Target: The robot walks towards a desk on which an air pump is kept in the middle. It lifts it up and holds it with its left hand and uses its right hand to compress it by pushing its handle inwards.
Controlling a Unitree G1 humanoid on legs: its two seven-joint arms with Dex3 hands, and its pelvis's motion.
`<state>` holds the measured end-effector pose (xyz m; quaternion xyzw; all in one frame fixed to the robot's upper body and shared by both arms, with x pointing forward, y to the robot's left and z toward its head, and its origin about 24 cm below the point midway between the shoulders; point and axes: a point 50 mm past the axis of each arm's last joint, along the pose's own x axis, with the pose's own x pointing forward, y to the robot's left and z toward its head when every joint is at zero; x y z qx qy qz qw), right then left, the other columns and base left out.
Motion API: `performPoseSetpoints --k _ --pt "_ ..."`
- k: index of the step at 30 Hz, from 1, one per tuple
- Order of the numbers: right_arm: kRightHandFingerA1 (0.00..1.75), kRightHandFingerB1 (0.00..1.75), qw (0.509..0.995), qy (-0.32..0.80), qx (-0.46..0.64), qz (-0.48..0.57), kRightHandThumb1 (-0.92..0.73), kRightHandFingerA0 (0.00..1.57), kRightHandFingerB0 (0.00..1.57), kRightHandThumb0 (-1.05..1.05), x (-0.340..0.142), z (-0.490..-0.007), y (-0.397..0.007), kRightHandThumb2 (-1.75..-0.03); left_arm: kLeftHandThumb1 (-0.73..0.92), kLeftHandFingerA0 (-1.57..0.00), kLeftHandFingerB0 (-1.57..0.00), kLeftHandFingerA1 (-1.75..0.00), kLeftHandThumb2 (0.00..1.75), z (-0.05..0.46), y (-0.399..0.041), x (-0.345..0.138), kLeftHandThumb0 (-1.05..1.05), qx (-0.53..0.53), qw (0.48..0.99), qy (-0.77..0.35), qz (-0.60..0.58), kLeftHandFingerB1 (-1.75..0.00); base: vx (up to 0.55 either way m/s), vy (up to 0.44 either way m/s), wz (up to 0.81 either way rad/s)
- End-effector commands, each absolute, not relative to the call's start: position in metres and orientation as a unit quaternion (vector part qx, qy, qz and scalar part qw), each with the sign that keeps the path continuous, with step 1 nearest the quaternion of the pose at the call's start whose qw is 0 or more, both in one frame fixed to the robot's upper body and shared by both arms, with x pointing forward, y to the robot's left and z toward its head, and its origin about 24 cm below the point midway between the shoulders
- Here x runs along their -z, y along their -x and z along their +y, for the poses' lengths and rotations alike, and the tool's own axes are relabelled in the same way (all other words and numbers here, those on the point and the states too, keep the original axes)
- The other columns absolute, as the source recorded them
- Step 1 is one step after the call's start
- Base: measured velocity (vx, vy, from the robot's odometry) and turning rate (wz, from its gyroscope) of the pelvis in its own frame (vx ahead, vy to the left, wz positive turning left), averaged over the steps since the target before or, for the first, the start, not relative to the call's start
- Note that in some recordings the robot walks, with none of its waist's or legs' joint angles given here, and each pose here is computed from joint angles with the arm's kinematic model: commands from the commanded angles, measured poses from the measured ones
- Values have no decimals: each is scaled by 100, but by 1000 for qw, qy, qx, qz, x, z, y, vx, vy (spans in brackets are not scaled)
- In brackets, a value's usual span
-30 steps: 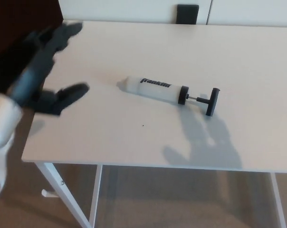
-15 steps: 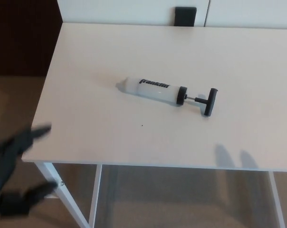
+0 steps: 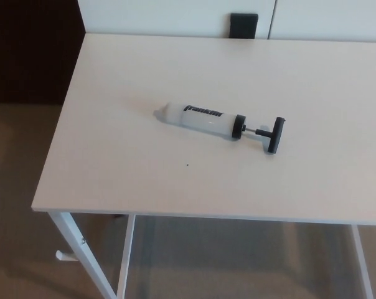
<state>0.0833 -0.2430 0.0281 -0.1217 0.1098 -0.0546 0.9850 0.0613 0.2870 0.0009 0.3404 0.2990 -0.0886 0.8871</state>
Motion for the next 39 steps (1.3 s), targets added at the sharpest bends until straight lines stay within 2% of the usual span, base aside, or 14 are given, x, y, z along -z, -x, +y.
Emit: performPoseSetpoints --k 1,5,6,7,8,16,18,21,22,24,25,26,37,39 --pt "20 15 954 160 -47 249 -77 0 0 -85 34 -260 -43 -114 81 -23 -20 -37 64 336 10 29 -76 -66 895 -298 324 -30 0 0 0" --pt "20 15 947 164 -42 275 -80 0 0 -88 43 -264 -50 -115 82 -22 -19 -39 65 341 -3 38 -77 -57 888 -284 357 -31 0 0 0" --pt "23 18 942 170 -40 285 -79 0 0 -84 47 -265 -55 -115 65 -19 -14 -50 95 343 -11 42 -79 -56 887 -277 364 -45 0 0 0" --pt "23 18 940 175 -40 291 -79 0 0 -84 49 -266 -58 -115 65 -19 -14 -50 95 345 -16 44 -79 -55 887 -273 369 -45 0 0 0" --pt "20 14 935 178 -39 305 -82 0 0 -84 53 -267 -62 -114 81 -22 -19 -41 64 347 -23 48 -75 -57 888 -264 372 -34 0 0 0" --pt "23 16 900 222 -32 375 -80 0 0 -86 84 -278 -94 -116 81 -25 -20 -40 64 352 -60 70 -70 -86 880 -254 391 -33 0 0 0" --pt "18 11 889 226 -22 398 -83 0 0 -92 94 -284 -105 -117 82 -28 -21 -40 64 356 -70 79 -69 -106 866 -262 413 -32 0 0 0" --pt "22 12 879 210 13 428 -82 6 5 -91 108 -291 -113 -115 81 -24 -17 -37 63 361 -72 93 -68 -137 842 -251 457 -30 0 0 0" --pt "25 15 876 207 25 435 -81 6 5 -88 112 -293 -111 -115 66 -19 -12 -49 95 363 -67 96 -72 -143 837 -244 468 -43 0 0 0" --pt "25 15 874 205 32 440 -81 6 5 -88 114 -294 -110 -115 66 -19 -12 -49 95 364 -64 97 -72 -146 834 -239 475 -43 0 0 0" --pt "20 12 868 212 33 447 -86 7 6 -91 116 -297 -108 -118 68 -13 -9 -46 94 367 -59 97 -76 -143 831 -232 485 -41 0 0 0" --pt "28 16 863 217 35 454 -82 7 7 -88 118 -299 -106 -115 52 0 0 -50 108 370 -55 96 -37 -132 833 -217 492 -49 0 0 0" --pt "27 16 872 198 46 444 -80 7 7 -88 117 -307 -105 -114 52 0 0 -50 108 359 -68 100 -36 -65 847 -224 478 -48 0 0 0" --pt "20 12 874 179 57 448 -82 8 7 -91 118 -308 -106 -114 51 0 0 -49 109 361 -68 101 -37 -72 843 -223 485 -48 0 0 0"
